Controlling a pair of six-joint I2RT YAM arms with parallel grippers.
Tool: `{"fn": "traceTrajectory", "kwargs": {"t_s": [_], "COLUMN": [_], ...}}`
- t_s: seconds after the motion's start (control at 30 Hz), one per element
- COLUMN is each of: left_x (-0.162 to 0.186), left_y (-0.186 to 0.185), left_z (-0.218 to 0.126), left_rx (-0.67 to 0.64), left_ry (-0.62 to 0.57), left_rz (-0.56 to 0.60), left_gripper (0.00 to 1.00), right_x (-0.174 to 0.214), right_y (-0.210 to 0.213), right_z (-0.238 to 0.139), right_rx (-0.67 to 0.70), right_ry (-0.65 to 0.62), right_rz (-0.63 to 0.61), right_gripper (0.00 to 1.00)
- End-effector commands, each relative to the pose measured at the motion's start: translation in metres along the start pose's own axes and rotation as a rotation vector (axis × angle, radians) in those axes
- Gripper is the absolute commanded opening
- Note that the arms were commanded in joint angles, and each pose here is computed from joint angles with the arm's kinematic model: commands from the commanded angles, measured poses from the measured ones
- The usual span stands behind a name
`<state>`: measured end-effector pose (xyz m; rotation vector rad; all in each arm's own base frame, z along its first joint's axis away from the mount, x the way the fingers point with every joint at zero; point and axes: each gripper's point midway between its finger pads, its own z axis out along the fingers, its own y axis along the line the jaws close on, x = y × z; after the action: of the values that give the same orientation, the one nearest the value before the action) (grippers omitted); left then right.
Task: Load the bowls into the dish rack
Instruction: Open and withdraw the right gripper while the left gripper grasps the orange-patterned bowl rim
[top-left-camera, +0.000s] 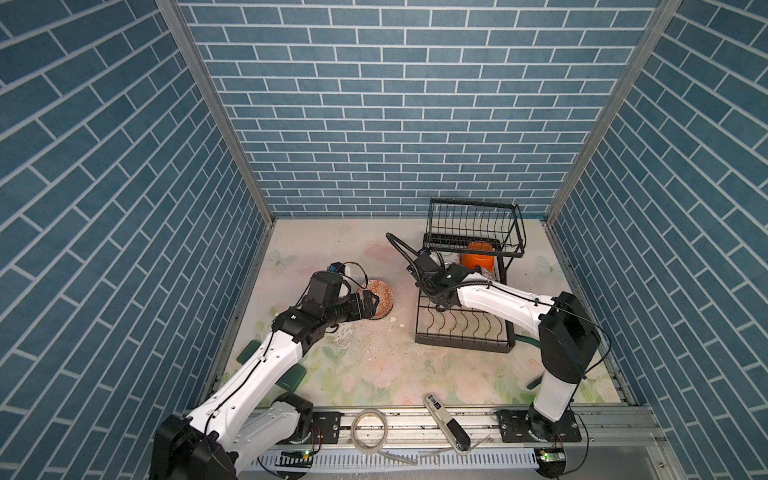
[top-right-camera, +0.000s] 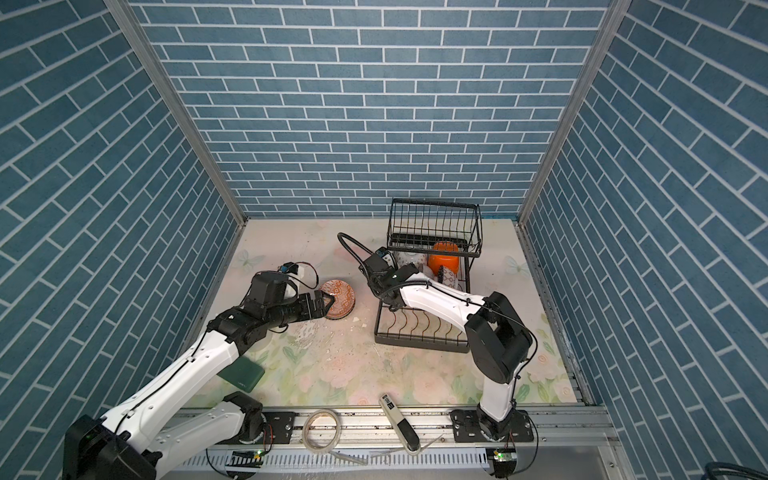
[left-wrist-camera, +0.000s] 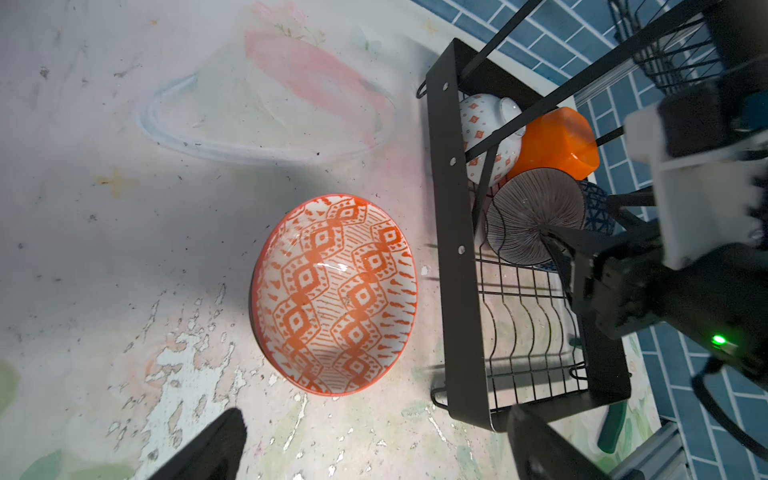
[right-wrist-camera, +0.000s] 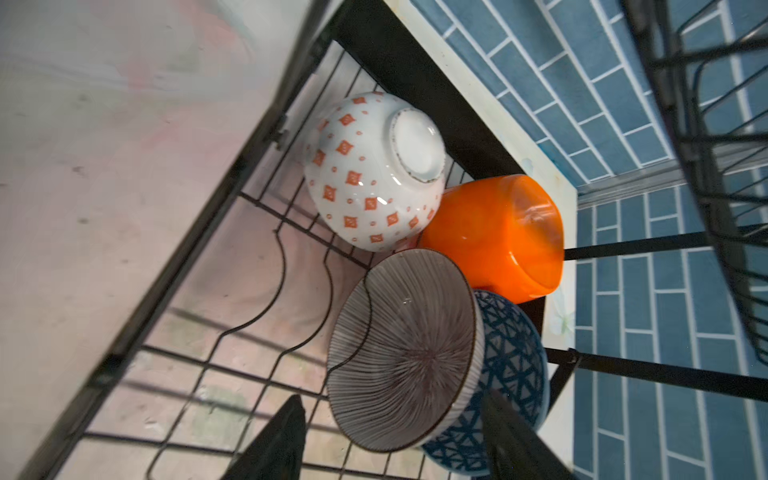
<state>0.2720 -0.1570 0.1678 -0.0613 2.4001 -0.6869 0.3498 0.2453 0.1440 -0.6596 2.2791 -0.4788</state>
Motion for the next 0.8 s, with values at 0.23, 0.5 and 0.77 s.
{"fn": "traceTrajectory", "kwargs": {"t_s": [0.23, 0.5, 0.77], "left_x": [0.005, 0.005, -0.009], "left_y": [0.026, 0.04, 0.044], "left_z": [0.001, 0.003, 0.007], "left_rx": [-0.144, -0.236, -0.309], "left_ry": [0.036, 0.058, 0.084], "left_rz": [0.013, 0.019, 0.059], "left_gripper": [1.0, 0.99, 0.91], "right_x": [-0.001, 0.011, 0.014], "right_y": [0.043, 0.082, 0.116], "right_z": [-0.032, -0.045, -0.083], "right_rx": [-0.361, -0.541, -0.694], "right_ry": [-0.07, -0.087, -0.163], "right_rz": [0.078, 0.037, -0.034], "right_gripper": [0.67, 0.66, 0.64]}}
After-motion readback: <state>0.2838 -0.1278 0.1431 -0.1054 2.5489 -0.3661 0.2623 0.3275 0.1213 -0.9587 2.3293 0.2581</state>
